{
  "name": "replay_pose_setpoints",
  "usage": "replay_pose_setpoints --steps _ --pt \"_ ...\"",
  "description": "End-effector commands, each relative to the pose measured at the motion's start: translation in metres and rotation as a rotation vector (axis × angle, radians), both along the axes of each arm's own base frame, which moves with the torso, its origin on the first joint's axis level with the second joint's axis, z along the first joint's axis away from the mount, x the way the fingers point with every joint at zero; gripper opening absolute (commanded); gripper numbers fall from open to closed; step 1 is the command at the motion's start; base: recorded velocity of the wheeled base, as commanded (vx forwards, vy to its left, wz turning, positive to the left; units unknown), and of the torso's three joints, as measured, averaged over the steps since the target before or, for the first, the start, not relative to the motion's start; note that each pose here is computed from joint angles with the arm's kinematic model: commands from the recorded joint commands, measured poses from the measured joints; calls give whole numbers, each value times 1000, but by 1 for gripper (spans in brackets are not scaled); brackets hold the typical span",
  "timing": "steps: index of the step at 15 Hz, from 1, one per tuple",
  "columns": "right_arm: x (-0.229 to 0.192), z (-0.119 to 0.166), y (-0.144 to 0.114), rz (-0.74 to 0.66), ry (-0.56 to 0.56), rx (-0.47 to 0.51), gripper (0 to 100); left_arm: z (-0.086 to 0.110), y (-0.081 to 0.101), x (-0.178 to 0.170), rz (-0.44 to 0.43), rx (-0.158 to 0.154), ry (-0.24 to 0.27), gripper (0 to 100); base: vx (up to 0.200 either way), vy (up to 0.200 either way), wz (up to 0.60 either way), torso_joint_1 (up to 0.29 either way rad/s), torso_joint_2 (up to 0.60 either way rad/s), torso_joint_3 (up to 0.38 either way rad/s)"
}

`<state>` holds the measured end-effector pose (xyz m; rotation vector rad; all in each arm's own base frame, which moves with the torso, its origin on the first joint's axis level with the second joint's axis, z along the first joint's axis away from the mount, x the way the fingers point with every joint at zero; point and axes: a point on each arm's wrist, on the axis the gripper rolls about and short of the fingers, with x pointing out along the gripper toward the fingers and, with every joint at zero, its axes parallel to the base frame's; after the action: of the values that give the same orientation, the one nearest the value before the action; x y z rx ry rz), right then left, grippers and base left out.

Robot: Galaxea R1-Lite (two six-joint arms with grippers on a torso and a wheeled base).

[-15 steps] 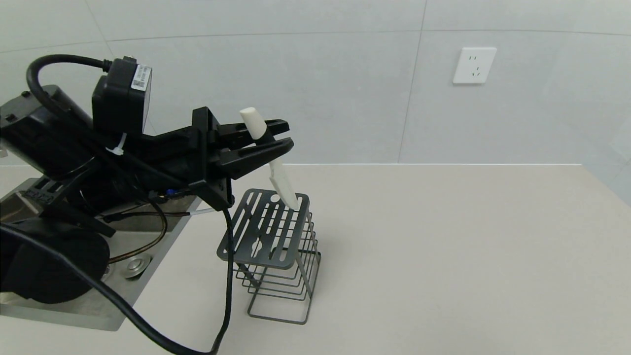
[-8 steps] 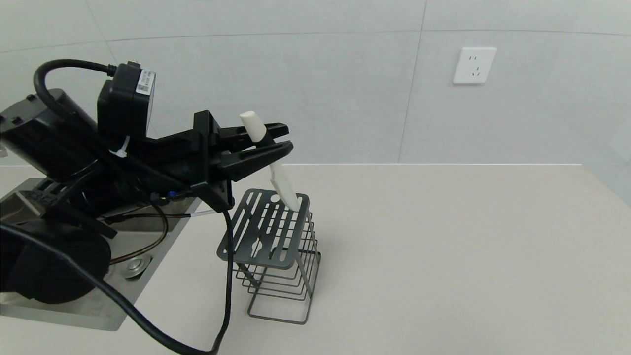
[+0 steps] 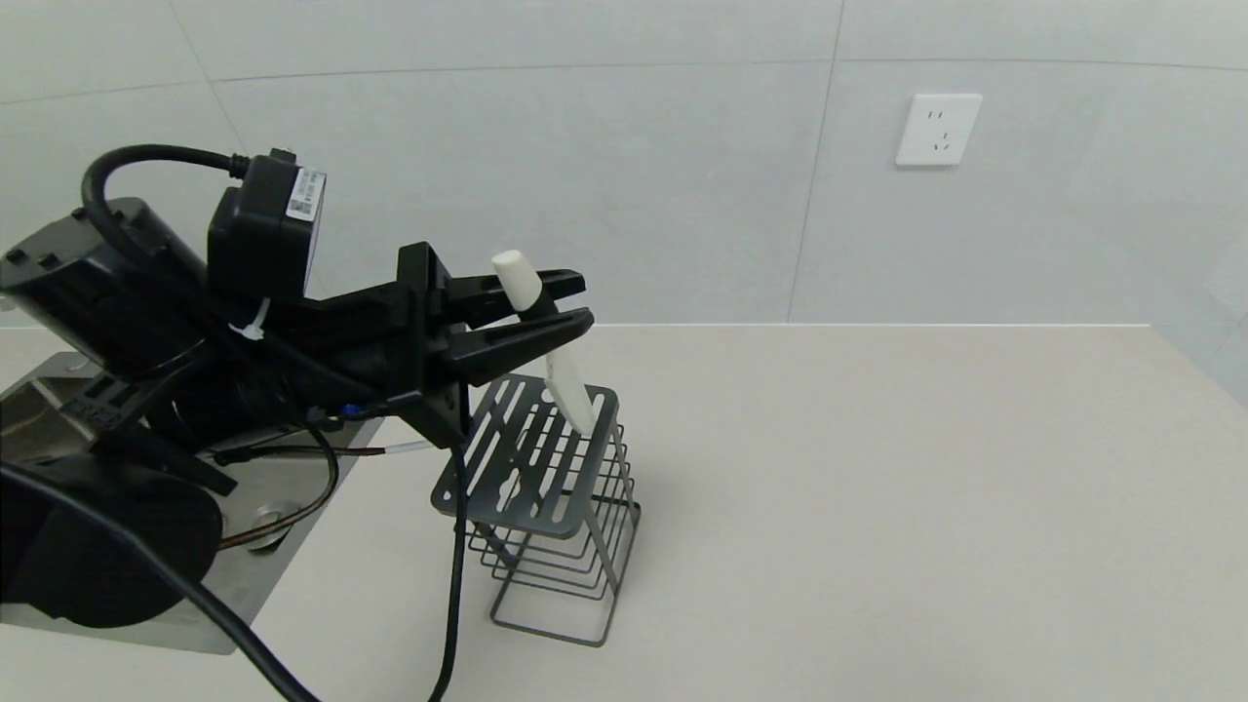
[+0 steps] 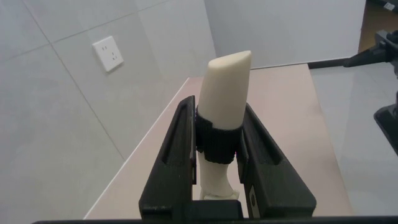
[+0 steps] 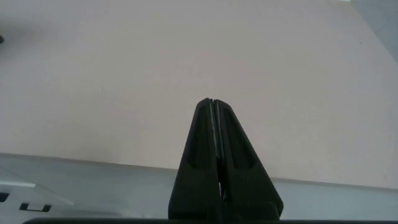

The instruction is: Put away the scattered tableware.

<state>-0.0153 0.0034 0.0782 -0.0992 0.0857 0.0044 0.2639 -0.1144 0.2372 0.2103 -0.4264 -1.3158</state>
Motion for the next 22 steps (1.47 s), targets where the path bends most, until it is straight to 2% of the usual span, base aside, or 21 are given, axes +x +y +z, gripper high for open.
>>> replay_pose_setpoints --steps 1,11,22 --pt "0 0 0 0 1 0 0 -3 -3 1 -9 3 9 0 0 0 0 0 0 0" --pt "0 0 0 0 3 0 0 -22 -6 8 0 31 52 0 0 0 0 0 0 0" --pt "0 0 0 0 3 0 0 -30 -5 8 28 38 60 0 0 0 0 0 0 0"
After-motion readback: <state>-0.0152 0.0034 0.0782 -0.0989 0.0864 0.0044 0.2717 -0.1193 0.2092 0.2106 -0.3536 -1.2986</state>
